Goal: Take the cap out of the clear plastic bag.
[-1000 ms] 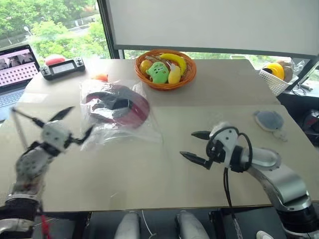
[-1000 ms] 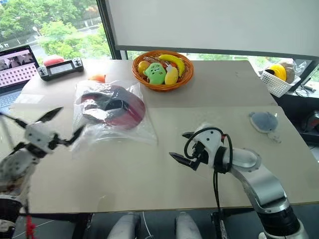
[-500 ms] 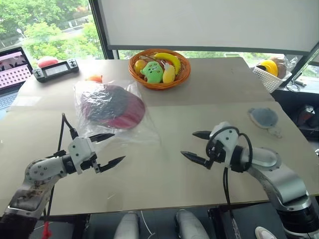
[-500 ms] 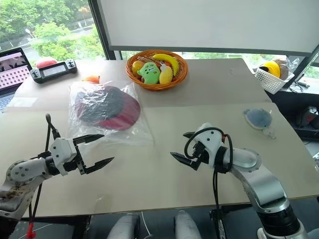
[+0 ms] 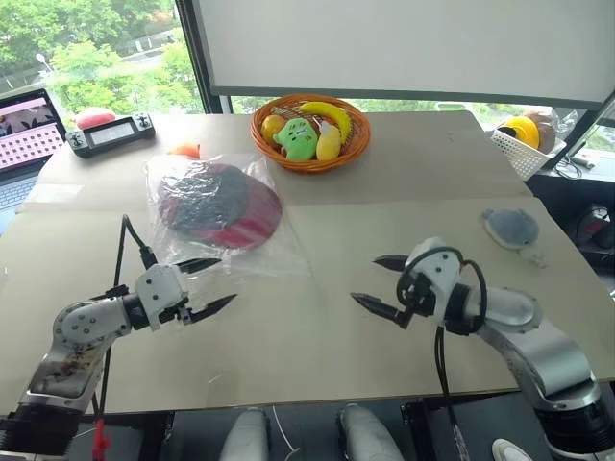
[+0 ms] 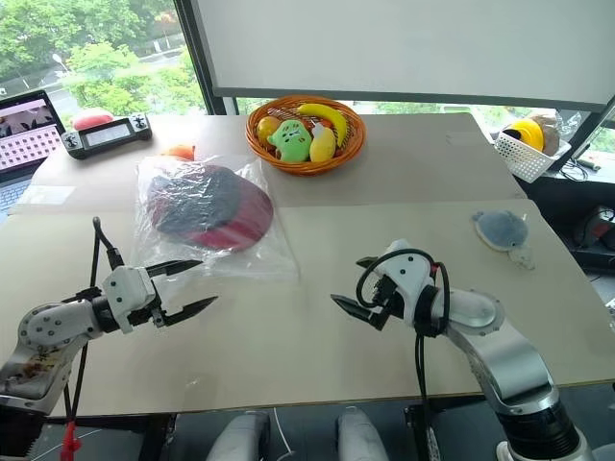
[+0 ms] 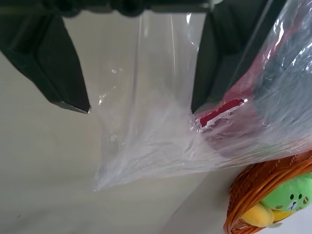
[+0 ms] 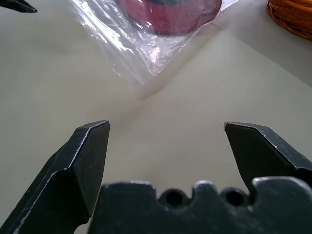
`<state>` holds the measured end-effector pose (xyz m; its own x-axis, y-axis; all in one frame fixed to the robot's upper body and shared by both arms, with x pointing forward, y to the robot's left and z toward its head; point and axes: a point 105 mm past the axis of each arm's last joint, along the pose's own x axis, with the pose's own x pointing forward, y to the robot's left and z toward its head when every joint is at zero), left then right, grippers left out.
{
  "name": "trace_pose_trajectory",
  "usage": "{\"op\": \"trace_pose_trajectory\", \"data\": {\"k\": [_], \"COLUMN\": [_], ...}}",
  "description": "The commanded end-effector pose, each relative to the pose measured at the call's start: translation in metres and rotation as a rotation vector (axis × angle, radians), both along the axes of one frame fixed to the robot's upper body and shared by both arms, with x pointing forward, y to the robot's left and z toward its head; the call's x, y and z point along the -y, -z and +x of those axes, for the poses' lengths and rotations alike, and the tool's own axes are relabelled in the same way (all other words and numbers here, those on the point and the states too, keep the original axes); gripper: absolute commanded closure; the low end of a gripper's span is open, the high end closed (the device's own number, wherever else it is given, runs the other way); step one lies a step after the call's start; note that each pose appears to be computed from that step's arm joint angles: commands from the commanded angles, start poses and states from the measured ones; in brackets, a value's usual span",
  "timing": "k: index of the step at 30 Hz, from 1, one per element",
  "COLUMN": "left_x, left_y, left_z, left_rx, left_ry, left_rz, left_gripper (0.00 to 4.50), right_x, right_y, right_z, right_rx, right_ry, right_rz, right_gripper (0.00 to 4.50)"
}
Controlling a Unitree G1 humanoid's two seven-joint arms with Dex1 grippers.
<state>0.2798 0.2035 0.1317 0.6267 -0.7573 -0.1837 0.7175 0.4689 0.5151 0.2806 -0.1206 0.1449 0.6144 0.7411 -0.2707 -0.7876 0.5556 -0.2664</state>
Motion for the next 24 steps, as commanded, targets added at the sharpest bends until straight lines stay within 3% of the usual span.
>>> {"op": "trace_pose_trajectory", "data": {"k": [1, 5, 7, 15, 19, 24], "left_x": [-0.002, -0.001, -0.001, -0.001, 0.007, 0.005], "left_y": [-0.011, -0.01, -0.01, -0.017, -0.051, -0.081], "left_z": [0.001, 0.003, 0.004, 0.013, 0.02, 0.031], "left_rx": [0.059, 0.064, 0.064, 0.092, 0.096, -0.05], "left_ry": [-0.005, -0.007, -0.011, -0.054, -0.02, 0.017], "left_rz": [0.004, 0.007, 0.007, -0.016, -0.128, -0.191], "left_gripper": [2.55, 3.98, 4.39, 4.39, 4.39, 4.39], "right_x": [-0.001, -0.001, -0.001, -0.001, -0.001, -0.004], "right_y": [-0.015, -0.015, -0.016, -0.016, -0.014, -0.017], "right_z": [-0.001, 0.0, 0.0, 0.0, -0.001, -0.002], "right_rx": [0.071, 0.072, 0.072, 0.071, 0.068, 0.071], "right_ry": [-0.004, -0.004, -0.005, -0.001, 0.0, -0.015], "right_rz": [0.007, 0.008, 0.009, 0.01, 0.009, 0.017], "right_gripper": [0.0, 0.0, 0.0, 0.0, 0.0, 0.0]}}
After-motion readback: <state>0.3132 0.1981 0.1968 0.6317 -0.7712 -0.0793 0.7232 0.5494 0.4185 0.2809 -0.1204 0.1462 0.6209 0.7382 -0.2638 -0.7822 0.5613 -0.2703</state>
